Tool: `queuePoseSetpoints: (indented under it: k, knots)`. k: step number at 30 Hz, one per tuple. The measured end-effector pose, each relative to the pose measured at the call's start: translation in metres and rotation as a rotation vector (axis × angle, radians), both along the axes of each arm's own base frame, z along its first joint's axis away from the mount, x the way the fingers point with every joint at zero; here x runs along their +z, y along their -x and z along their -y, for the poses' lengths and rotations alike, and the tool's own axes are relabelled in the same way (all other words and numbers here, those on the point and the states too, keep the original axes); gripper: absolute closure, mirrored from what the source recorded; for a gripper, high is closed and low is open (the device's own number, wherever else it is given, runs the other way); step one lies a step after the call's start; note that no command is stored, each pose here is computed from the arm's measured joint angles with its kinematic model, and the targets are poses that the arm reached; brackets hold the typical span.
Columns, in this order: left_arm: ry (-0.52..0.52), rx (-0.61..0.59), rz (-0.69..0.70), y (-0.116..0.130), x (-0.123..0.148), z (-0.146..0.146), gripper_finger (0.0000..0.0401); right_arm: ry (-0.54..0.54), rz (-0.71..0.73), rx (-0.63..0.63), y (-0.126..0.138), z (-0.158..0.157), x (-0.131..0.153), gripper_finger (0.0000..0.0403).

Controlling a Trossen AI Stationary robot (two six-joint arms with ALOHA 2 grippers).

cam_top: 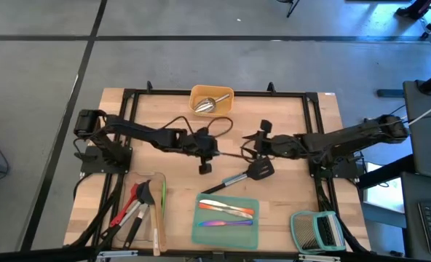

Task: Pick & Place Kitchen Items
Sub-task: Put the blue table knife into the green bin

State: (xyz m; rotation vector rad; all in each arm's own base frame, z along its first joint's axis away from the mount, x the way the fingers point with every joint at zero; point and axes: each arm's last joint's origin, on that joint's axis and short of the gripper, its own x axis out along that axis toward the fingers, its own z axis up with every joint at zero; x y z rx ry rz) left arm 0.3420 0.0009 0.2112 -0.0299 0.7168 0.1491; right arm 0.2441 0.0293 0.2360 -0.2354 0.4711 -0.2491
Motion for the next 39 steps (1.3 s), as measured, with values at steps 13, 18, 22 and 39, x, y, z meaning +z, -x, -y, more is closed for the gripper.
queuePoseSetpoints:
  k: [13, 18, 22, 39]
  knots:
    - [0.197, -0.006, 0.077, 0.000, 0.037, 0.100, 0.0359, -0.062, 0.103, 0.075, 0.035, -0.016, 0.031, 0.0226]
    - [0.224, 0.037, 0.115, 0.009, 0.037, 0.131, 0.0359, -0.082, 0.148, 0.109, 0.043, -0.021, 0.040, 0.0226]
    - [0.252, 0.021, 0.121, 0.008, 0.024, 0.153, 0.0359, -0.134, 0.169, 0.132, 0.045, -0.027, 0.041, 0.0226]
    - [0.246, -0.117, -0.016, -0.037, -0.027, 0.244, 0.0359, -0.280, 0.188, 0.259, 0.052, -0.062, 0.040, 0.0226]
